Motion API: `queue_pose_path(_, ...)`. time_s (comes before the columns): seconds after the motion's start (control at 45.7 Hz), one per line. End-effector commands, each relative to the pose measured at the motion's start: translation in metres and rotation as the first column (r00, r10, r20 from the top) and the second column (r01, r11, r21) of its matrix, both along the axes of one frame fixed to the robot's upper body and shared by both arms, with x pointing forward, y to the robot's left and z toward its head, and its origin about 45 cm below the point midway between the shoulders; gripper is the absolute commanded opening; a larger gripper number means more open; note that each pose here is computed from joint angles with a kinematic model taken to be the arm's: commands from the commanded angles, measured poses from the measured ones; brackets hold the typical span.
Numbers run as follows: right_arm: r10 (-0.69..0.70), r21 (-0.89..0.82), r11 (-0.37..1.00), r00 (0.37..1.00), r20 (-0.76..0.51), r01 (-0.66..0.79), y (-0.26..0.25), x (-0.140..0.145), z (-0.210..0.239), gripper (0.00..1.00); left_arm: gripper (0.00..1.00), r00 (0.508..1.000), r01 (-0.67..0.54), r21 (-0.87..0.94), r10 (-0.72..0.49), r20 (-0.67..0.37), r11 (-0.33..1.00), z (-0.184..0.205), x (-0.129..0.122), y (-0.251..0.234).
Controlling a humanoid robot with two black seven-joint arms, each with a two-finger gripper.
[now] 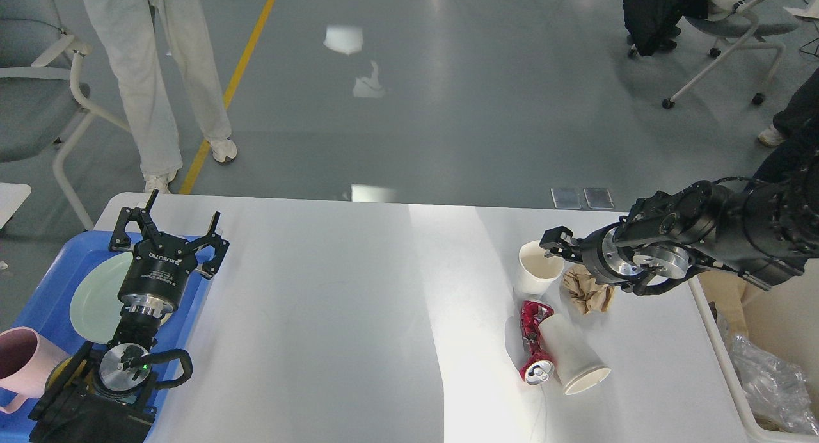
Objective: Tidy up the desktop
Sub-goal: 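Move the right gripper down to the white paper cup, then grasp the white paper cup and lift it toward the bin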
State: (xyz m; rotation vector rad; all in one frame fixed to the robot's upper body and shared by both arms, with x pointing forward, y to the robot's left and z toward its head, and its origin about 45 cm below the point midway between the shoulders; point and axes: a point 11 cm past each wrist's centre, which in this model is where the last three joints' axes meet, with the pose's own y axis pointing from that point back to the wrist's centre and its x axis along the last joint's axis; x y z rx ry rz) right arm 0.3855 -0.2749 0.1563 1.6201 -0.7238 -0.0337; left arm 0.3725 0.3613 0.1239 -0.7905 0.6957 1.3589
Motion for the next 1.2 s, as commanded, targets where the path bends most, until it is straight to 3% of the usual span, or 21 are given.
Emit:
queue_pose_path(0.0, -0.009, 0.017, 1.0, 1.0, -0.005, 0.009, 0.003, -0.001, -0.013, 1.0, 0.97, 1.0, 0.0, -0.002, 0.0, -0.001, 1.0, -0.001, 0.0, -0.001)
queue_pose_path(0.241, -0.004, 0.027, 1.0, 1.0, -0.004, 0.004, 0.013, -0.001, -0.039, 1.0, 0.97, 1.0, 0.001, -0.002, -0.001, 0.0, 1.0, 0.0, 0.0, -0.001)
queue_pose_path(0.328, -0.017, 0.061, 0.998, 1.0, -0.001, 0.017, 0.022, -0.001, -0.046, 0.94, 0.97, 1.0, -0.001, 0.001, 0.001, -0.001, 1.0, 0.0, 0.0, 0.0)
queue_pose_path(0.416, -0.031, 0.061, 0.998, 0.999, 0.008, 0.031, 0.019, 0.001, -0.049, 0.75, 0.97, 1.0, 0.001, -0.002, -0.001, 0.0, 1.0, 0.0, 0.0, -0.001)
queue_pose_path(0.504, -0.041, 0.054, 0.998, 0.999, 0.021, 0.04, 0.014, 0.004, -0.053, 0.68, 0.97, 1.0, 0.0, 0.001, 0.0, 0.001, 1.0, 0.0, 0.0, 0.0)
queue_pose_path(0.547, -0.049, 0.05, 0.998, 0.998, 0.029, 0.047, 0.011, 0.005, -0.054, 0.57, 0.97, 1.0, 0.001, -0.002, -0.001, 0.0, 1.0, 0.0, 0.0, -0.001)
queue_pose_path(0.613, -0.064, 0.043, 0.997, 0.997, 0.043, 0.062, 0.007, 0.007, -0.056, 0.5, 0.97, 1.0, 0.001, -0.002, -0.001, 0.0, 1.0, 0.0, 0.0, -0.001)
queue_pose_path(0.766, -0.084, 0.008, 0.996, 0.996, 0.02, 0.083, 0.003, 0.004, -0.058, 0.0, 0.97, 1.0, 0.001, -0.002, -0.001, 0.0, 1.0, 0.0, 0.0, -0.001)
queue_pose_path(1.182, -0.093, -0.014, 0.996, 0.996, -0.004, 0.093, 0.002, 0.004, -0.054, 0.0, 0.97, 1.0, 0.0, 0.001, 0.0, 0.001, 1.0, 0.0, 0.0, 0.0)
